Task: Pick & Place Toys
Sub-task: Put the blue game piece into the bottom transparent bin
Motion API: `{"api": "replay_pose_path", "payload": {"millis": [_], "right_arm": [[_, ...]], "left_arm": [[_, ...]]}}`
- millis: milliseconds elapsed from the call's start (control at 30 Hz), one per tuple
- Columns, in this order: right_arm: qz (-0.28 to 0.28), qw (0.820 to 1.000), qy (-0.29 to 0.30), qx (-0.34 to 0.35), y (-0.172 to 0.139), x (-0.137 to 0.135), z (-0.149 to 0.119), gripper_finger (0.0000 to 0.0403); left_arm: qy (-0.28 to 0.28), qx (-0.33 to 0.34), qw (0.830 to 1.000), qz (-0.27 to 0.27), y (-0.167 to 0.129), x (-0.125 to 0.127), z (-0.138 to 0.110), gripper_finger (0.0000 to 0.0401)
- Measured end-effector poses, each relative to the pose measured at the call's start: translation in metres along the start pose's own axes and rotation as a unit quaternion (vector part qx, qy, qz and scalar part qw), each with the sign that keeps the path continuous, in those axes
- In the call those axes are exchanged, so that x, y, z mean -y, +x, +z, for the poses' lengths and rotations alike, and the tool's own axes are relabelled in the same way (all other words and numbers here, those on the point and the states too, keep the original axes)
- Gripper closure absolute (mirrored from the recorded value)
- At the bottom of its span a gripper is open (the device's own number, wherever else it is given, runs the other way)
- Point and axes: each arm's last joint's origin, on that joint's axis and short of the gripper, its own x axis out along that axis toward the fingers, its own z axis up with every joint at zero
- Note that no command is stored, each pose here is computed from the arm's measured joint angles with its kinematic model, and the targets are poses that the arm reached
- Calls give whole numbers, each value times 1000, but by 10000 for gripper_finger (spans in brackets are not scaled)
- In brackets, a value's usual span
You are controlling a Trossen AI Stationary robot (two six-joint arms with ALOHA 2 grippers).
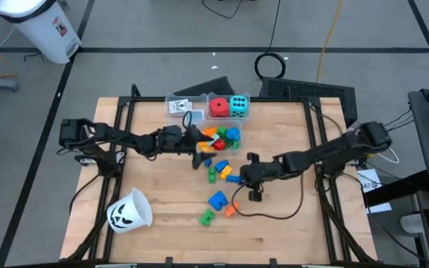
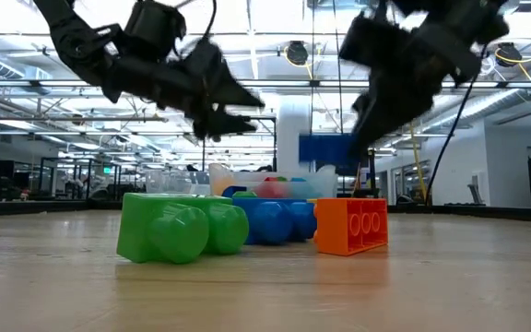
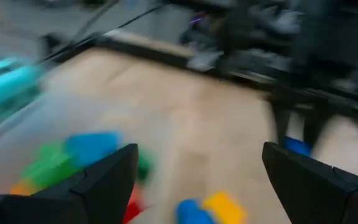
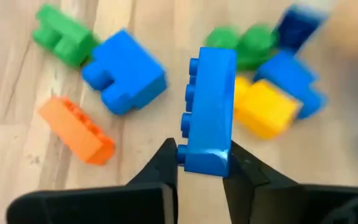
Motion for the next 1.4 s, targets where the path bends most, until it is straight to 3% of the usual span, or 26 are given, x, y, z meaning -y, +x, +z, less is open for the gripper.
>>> {"api": "replay_pose_path", "payload": {"millis": [233,500,767,933,1233,1400], "right_arm": [[-34,994,-23,106,-28,2,22,351],[-30,987,-38,152,-26,0,31,352],[-26,979,-39,200,-29,-1,40,353],[-26,979,-40,200,-29,-1,39,353],[-23,973,-46,223,-25,0,31,351],[-30,971,-48,231,-24,1,29,313]], "left_arm": [[83,26,993,-85,5,44,7,52],[140,42,985,-95,8,74,17,52],[151,35,983,-99,8,80,14,60],[146,37,984,-99,8,80,15,123],[147,47,983,-104,7,80,17,303],[149,49,983,-97,8,76,18,305]]}}
